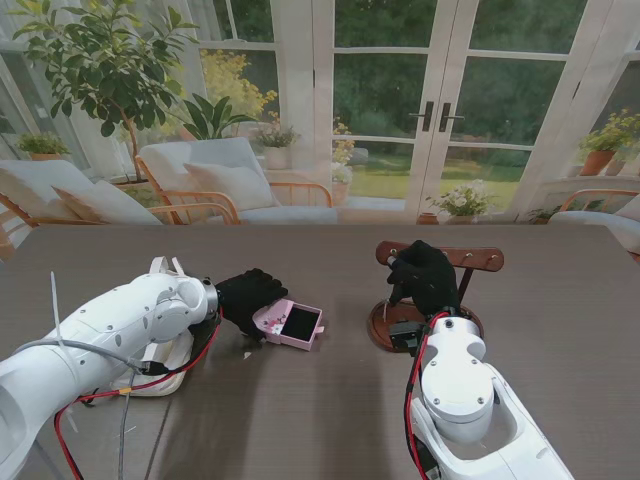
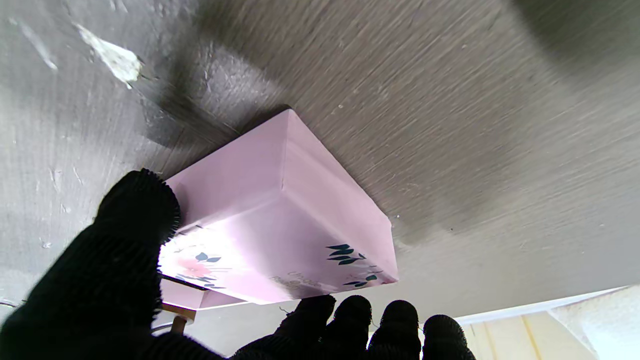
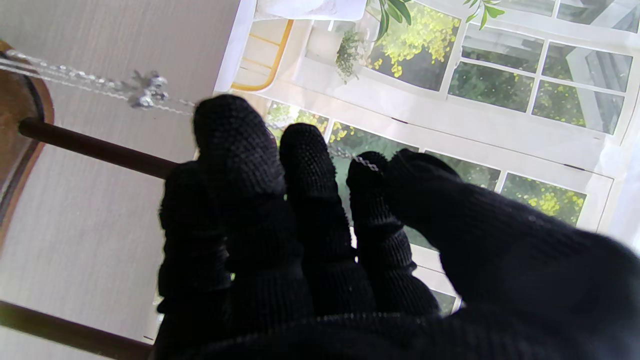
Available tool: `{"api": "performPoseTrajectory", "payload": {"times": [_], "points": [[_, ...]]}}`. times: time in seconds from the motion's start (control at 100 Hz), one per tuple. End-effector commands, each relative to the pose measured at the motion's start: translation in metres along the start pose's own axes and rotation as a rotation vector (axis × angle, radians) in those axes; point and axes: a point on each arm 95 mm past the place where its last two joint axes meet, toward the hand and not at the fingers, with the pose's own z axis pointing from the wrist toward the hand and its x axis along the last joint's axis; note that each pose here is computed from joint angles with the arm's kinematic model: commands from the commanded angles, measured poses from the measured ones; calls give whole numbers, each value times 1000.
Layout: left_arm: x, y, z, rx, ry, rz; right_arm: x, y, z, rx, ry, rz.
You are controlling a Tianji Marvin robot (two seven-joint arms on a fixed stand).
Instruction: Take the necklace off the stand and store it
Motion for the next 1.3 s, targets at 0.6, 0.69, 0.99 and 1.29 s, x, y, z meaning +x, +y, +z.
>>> {"api": "performPoseTrajectory", "payload": {"times": [0.6, 0.69, 0.99, 1.29], "points": [[10, 24, 27, 16, 53, 32, 0, -3, -3, 14, -9, 27], [13, 29, 29, 18, 67, 34, 0, -4, -4, 16, -10, 31], [20, 41, 31, 73, 81, 16, -1, -5, -7, 21, -9, 42], [22, 45, 29, 91, 124, -43, 1, -7, -8, 28, -4, 44]]}}
